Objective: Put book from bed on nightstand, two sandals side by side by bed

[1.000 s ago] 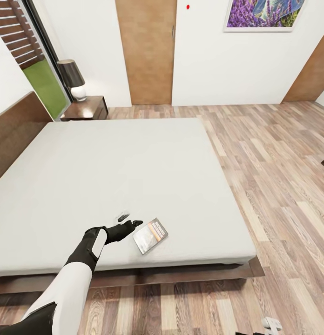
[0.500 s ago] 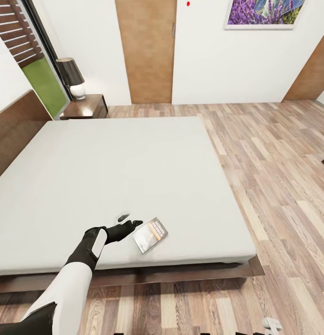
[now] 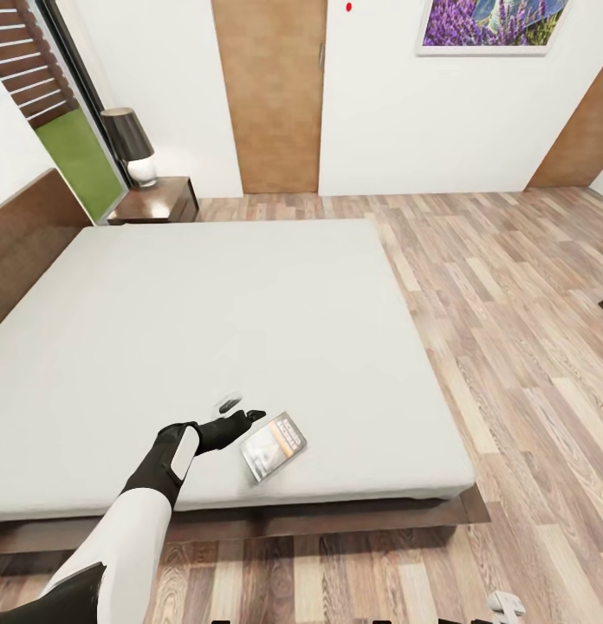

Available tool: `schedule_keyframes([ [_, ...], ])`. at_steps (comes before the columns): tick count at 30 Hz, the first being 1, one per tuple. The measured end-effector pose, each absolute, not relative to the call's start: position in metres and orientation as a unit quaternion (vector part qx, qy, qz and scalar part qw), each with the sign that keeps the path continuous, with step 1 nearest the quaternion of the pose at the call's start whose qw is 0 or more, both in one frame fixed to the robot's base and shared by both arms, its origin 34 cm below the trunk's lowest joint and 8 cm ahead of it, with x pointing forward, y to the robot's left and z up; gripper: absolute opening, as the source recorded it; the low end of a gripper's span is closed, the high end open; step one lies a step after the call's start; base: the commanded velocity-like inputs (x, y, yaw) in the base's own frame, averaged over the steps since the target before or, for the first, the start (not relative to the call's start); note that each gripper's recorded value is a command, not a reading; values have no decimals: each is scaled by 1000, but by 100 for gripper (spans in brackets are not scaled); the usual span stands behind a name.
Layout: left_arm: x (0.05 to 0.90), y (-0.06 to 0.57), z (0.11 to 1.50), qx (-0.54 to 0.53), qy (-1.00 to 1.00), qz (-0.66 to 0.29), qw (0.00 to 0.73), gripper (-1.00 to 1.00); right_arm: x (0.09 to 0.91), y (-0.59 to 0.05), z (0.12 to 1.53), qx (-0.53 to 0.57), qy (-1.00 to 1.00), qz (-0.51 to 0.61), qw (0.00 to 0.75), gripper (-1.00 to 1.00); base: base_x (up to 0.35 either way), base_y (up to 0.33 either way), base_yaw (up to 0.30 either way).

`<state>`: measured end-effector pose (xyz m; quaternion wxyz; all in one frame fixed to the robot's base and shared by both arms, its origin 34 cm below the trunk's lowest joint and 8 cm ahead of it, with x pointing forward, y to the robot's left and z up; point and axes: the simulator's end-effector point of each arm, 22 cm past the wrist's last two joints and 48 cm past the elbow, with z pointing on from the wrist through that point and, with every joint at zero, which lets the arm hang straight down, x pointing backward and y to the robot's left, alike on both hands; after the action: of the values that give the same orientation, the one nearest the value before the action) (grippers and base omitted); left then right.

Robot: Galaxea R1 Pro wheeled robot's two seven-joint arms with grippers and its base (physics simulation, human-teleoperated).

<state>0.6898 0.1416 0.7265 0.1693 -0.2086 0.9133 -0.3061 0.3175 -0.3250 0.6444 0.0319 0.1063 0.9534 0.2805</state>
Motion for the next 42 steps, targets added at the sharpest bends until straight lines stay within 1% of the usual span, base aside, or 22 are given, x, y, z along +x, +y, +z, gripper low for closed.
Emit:
schedule_keyframes([
  [4, 690, 142, 727, -209, 913, -306, 170, 100, 322, -326, 644, 95, 955, 279, 46, 100, 166, -1, 0],
  [12, 690, 142, 726, -209, 913, -306, 169, 100, 323, -326, 644, 91, 955, 279, 50, 100, 33, -7, 0],
  [20, 690, 142, 726, -209, 913, -306, 170, 100, 323, -325, 644, 91, 955, 279, 51, 100, 118, -108, 0],
  [42, 693, 142, 721, -209, 913, -306, 169, 100, 327, -325, 639, 91, 955, 279, 51, 100, 6, -5, 0],
])
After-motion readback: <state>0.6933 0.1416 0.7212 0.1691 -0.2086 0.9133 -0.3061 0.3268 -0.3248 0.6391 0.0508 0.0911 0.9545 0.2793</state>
